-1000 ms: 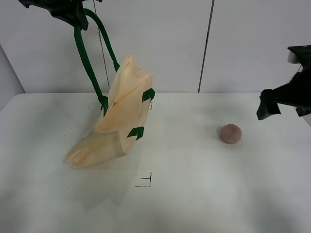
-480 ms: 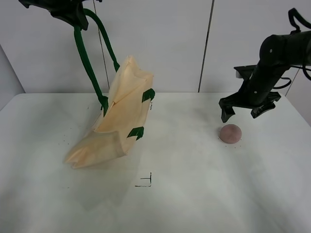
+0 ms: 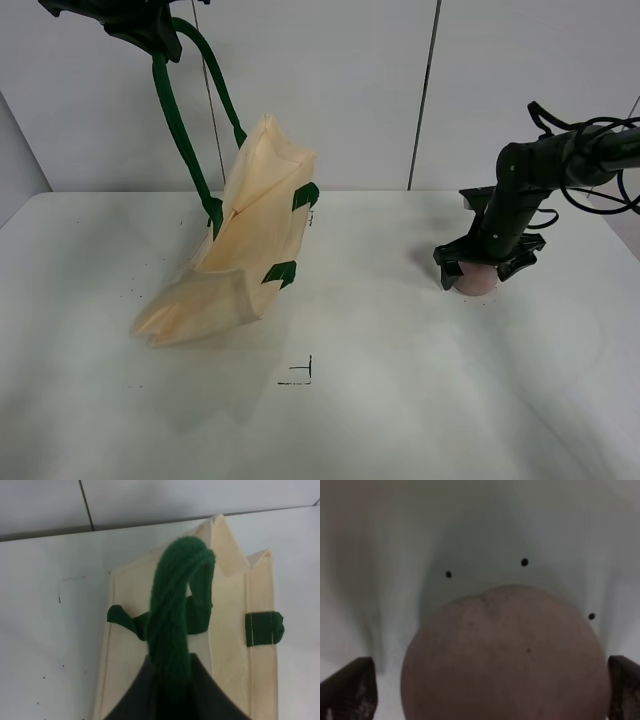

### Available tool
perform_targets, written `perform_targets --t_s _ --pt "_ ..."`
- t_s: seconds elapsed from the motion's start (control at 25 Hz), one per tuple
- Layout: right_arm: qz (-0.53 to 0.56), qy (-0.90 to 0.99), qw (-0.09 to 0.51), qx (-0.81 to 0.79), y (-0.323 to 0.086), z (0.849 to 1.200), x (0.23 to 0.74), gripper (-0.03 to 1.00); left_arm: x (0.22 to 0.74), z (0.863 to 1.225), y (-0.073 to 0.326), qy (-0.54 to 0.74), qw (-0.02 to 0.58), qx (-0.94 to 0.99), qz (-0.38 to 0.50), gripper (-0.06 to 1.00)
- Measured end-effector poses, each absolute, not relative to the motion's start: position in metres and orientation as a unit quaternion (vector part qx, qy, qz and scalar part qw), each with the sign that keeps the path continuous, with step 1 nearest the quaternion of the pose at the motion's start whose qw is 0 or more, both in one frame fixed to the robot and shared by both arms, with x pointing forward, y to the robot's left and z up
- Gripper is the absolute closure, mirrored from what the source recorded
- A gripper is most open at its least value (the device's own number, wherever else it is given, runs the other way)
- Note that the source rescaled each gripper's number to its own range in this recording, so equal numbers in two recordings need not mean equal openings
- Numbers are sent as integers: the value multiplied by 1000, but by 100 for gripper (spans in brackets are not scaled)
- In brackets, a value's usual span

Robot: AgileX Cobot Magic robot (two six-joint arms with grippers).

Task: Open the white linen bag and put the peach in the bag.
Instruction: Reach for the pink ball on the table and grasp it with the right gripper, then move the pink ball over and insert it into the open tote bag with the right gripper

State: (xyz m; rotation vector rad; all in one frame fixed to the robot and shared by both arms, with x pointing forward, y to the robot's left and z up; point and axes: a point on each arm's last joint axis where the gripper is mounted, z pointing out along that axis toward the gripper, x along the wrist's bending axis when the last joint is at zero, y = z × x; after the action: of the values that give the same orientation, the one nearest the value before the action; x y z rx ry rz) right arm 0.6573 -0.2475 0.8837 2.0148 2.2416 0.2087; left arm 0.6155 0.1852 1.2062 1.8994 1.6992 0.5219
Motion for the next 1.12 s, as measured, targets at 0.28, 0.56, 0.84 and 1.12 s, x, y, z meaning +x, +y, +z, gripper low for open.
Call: perform_targets --t_s 0.28,0.56,0.84,1.12 --pt "72 740 63 666 -247 884 659 84 616 1206 185 629 267 704 193 94" --pt "100 736 72 665 -245 925 662 97 616 1206 185 629 267 704 193 94" --pt "244 741 61 623 -219 1049 677 97 615 1206 185 629 267 704 193 94" --pt "336 774 67 533 -138 1102 666 97 615 1206 185 629 268 704 192 94"
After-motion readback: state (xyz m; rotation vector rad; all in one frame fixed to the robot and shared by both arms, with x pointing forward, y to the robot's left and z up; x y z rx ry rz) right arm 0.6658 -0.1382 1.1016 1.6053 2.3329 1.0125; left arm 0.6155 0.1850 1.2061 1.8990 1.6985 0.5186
